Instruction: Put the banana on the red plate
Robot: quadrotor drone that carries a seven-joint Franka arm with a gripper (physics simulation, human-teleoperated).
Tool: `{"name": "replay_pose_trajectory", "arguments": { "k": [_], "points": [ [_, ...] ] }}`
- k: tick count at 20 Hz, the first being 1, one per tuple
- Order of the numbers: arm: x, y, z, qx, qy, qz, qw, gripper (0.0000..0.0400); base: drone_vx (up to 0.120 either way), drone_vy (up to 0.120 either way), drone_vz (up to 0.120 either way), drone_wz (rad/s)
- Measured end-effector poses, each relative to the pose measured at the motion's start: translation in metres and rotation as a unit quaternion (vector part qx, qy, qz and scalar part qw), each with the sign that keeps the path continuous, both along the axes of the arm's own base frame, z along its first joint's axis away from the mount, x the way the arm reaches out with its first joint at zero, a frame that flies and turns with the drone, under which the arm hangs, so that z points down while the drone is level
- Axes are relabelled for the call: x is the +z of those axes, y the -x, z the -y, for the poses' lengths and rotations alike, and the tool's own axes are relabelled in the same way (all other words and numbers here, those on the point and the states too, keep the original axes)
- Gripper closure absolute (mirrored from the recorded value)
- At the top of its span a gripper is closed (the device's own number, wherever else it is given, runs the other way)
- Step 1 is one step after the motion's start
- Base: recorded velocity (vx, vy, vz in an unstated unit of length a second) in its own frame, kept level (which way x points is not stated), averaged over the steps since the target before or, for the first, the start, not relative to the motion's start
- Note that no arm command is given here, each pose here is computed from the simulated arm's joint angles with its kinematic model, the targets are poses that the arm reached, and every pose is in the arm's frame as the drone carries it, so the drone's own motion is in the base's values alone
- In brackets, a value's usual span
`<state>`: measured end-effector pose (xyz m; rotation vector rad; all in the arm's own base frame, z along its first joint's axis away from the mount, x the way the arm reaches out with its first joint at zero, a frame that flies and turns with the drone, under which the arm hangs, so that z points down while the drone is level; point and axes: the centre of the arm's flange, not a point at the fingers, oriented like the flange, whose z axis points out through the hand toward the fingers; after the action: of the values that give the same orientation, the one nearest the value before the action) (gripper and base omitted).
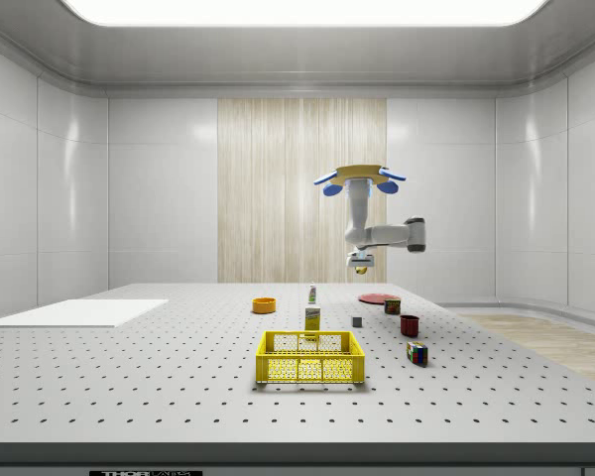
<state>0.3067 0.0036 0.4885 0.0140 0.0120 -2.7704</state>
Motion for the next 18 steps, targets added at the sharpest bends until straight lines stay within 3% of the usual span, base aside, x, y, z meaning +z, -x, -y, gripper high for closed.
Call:
{"name": "replay_pose_trajectory", "arguments": {
  "k": [11,18],
  "points": [
    [0.0000,0.0000,-0.0001,-0.019,0.000,0.0001,1.000,0.0199,0.116,0.000,-0.004,0.000],
    [0.0000,0.0000,-0.0001,-0.021,0.000,0.0001,1.000,0.0199,0.011,0.000,-0.120,0.000]
  ]
}}
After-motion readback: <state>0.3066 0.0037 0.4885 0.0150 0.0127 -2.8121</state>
